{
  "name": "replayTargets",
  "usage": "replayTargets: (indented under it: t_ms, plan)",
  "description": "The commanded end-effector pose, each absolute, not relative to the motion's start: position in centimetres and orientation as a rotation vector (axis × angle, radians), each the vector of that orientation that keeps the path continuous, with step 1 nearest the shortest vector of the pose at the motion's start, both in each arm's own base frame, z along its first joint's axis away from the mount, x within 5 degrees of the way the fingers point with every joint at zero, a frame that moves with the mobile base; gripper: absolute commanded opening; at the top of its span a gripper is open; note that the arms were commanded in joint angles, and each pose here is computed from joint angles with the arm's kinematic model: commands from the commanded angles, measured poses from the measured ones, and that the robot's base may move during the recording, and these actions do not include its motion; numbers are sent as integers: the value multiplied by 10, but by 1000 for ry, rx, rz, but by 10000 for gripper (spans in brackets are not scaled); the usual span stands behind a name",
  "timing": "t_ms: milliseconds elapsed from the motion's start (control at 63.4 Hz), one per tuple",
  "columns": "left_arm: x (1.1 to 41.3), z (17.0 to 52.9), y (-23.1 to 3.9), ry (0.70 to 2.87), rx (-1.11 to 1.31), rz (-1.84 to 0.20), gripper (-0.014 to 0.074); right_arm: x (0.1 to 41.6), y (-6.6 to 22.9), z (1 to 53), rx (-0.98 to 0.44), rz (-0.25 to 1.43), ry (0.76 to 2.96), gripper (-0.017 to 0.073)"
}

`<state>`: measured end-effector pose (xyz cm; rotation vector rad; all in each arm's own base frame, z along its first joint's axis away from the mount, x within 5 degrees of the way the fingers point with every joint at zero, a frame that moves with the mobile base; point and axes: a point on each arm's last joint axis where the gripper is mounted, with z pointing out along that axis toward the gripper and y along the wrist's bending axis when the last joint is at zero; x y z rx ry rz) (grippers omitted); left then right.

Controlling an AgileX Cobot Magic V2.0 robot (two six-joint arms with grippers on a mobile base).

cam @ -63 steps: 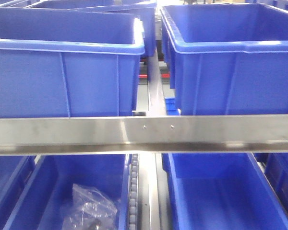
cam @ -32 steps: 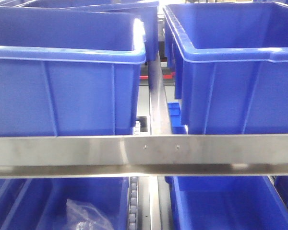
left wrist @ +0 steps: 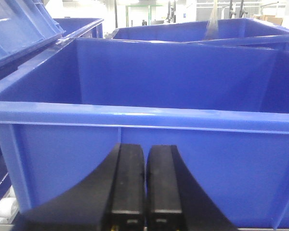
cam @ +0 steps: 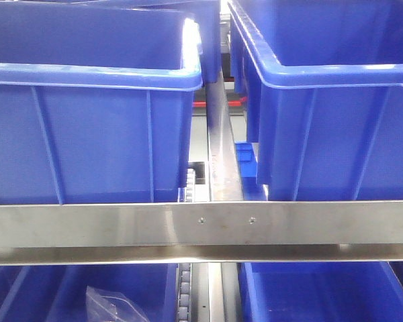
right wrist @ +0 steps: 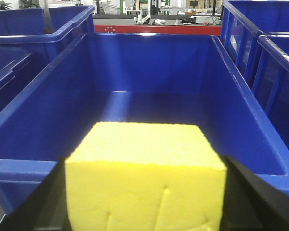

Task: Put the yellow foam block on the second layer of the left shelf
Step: 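Lower the block into the blue bin and open the right gripper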

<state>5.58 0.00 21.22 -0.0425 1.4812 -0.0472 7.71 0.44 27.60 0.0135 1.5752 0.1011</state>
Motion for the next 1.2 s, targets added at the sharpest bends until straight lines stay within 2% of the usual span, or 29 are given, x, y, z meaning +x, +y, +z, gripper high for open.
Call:
replayTargets:
  t_ms: [0,537,773,1010,1184]
  plan:
    - [55,211,0,1410,-44,-59,124,77,3,294,21,93,1461,505]
    - [55,211,0,1410,-44,-59,124,77,3,295,22,93,1444,505]
    - [55,211,0,1410,-44,-59,124,77,4,284,15,96,1568,505]
    - [55,211,0,1410,-44,-59,124,83,4,297,15,97,1566,505]
    - [55,211,0,1410,-44,-59,124,107,5,322,16,94,1593,505]
